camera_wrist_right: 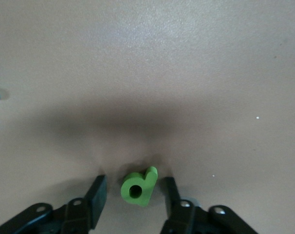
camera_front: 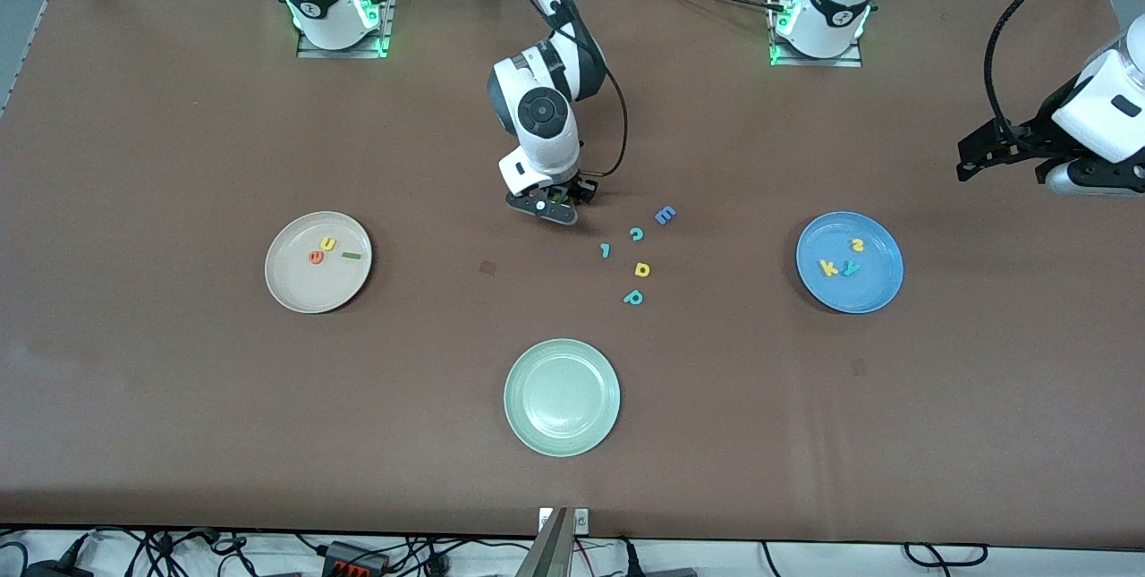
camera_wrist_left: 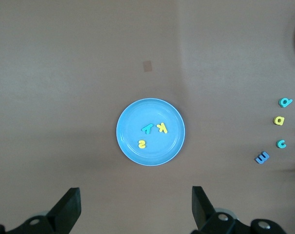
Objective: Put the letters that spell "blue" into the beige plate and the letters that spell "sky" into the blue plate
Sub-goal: 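Carry the green d to the beige plate with the right gripper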
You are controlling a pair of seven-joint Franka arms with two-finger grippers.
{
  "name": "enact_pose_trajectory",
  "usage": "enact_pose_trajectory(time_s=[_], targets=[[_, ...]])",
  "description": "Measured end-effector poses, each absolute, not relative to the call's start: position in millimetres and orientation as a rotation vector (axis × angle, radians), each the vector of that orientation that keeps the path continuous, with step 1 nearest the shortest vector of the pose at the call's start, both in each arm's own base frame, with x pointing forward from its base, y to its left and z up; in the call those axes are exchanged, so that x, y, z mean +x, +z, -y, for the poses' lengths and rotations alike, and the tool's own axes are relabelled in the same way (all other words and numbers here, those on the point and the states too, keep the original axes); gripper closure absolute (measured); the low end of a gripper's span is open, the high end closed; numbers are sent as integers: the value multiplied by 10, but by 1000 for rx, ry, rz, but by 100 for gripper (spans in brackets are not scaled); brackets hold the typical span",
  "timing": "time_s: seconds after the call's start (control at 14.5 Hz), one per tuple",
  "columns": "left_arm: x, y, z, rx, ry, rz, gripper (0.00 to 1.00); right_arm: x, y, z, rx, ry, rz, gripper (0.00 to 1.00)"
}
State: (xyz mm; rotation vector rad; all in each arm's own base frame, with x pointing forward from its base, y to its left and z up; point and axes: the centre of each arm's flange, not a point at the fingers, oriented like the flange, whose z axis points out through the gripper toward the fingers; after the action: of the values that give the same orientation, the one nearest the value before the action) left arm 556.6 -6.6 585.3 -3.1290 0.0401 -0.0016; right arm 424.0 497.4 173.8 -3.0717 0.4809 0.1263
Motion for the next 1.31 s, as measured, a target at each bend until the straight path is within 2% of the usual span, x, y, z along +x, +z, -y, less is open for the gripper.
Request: enact_pose_trajectory(time_s=[0.21, 0.35, 0.41, 0.48, 0.97, 1.11, 1.31], targets=[[5566, 5853, 66, -3129, -2, -40, 0, 4242, 1741, -4974, -3071, 126, -485, 50], [5566, 5854, 67, -3129, -2, -40, 0, 4248, 1758, -4973, -3069, 127, -487, 66], [5566, 5854, 66, -3129, -2, -40, 0, 4248, 1757, -4973, -3069, 127, -486, 66], [5566, 5854, 66, -3129, -2, -40, 0, 4249, 1761, -4973, -3069, 128, -487, 71], [5566, 5854, 67, -3129, -2, -40, 0, 4298, 1783, -4955, -3062, 117, -495, 73], [5566, 5853, 66, -3129, -2, -40, 0, 4472, 1862, -4838, -3054, 81, -527, 73], [5566, 5854, 67, -3129, -2, -40, 0, 5042, 2220, -4283, -3071, 61, -524, 73]])
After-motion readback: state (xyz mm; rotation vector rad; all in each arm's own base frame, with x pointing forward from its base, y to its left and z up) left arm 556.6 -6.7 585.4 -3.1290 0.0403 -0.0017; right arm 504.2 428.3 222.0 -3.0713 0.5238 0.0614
